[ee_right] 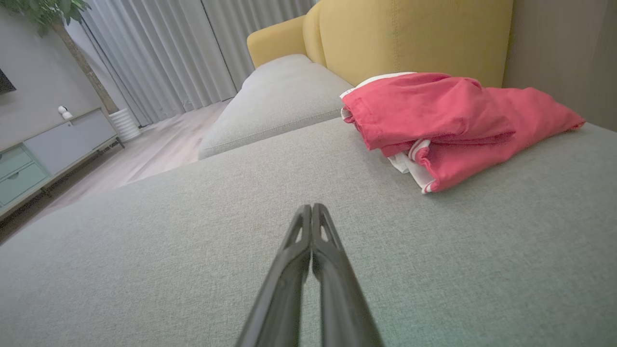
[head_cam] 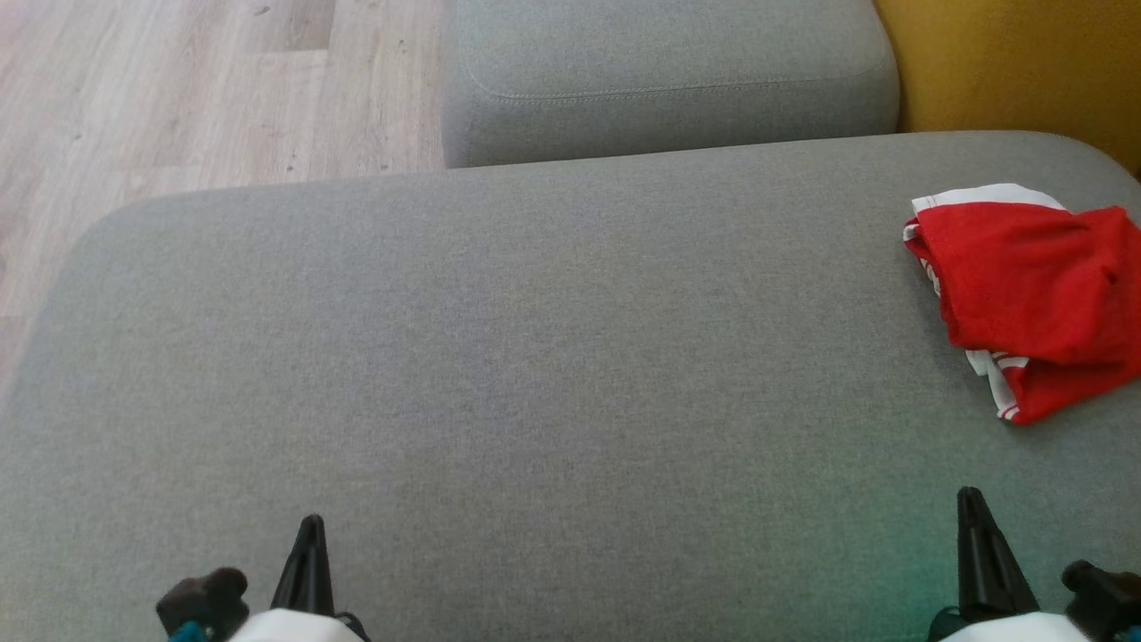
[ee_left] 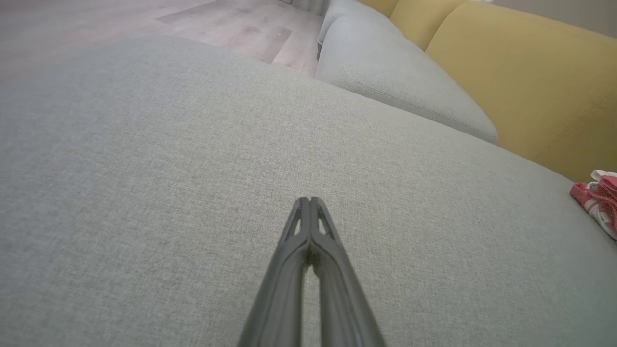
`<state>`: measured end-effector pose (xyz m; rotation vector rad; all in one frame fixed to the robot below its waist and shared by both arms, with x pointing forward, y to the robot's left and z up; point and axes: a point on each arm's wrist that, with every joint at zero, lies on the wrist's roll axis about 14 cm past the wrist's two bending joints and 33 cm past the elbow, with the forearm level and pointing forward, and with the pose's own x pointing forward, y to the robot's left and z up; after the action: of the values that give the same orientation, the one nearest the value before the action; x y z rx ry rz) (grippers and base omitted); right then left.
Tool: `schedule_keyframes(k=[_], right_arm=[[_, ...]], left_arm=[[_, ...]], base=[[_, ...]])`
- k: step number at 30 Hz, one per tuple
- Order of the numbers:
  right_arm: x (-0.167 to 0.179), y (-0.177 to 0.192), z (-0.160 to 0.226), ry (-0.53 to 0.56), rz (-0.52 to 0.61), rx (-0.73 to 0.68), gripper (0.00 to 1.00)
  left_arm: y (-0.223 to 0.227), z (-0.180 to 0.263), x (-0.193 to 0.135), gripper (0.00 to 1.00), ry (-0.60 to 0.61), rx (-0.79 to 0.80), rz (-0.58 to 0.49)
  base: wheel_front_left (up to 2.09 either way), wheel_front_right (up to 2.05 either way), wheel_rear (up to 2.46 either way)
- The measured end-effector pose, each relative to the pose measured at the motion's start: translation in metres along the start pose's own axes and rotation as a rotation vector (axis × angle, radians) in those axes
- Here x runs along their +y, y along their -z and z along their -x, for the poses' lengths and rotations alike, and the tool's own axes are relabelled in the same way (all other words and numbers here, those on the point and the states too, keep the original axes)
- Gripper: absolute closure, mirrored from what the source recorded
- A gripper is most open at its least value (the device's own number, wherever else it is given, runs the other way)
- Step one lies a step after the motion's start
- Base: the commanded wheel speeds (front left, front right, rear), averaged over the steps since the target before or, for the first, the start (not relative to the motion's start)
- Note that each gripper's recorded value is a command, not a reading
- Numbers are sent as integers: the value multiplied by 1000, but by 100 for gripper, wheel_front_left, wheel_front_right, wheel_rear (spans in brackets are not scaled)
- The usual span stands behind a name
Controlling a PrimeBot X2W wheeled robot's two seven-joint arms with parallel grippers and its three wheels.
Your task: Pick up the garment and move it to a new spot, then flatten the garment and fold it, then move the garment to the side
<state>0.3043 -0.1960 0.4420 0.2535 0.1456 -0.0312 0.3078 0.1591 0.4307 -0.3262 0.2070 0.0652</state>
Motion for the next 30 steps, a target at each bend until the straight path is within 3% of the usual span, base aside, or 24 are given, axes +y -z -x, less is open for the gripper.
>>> schedule_keyframes(k=[30], right_arm=[[-3,-11,-20,38,-393,-16,100]], left_arm=[[-5,-17,6,100,-16,52,366]], base=[[0,0,0]])
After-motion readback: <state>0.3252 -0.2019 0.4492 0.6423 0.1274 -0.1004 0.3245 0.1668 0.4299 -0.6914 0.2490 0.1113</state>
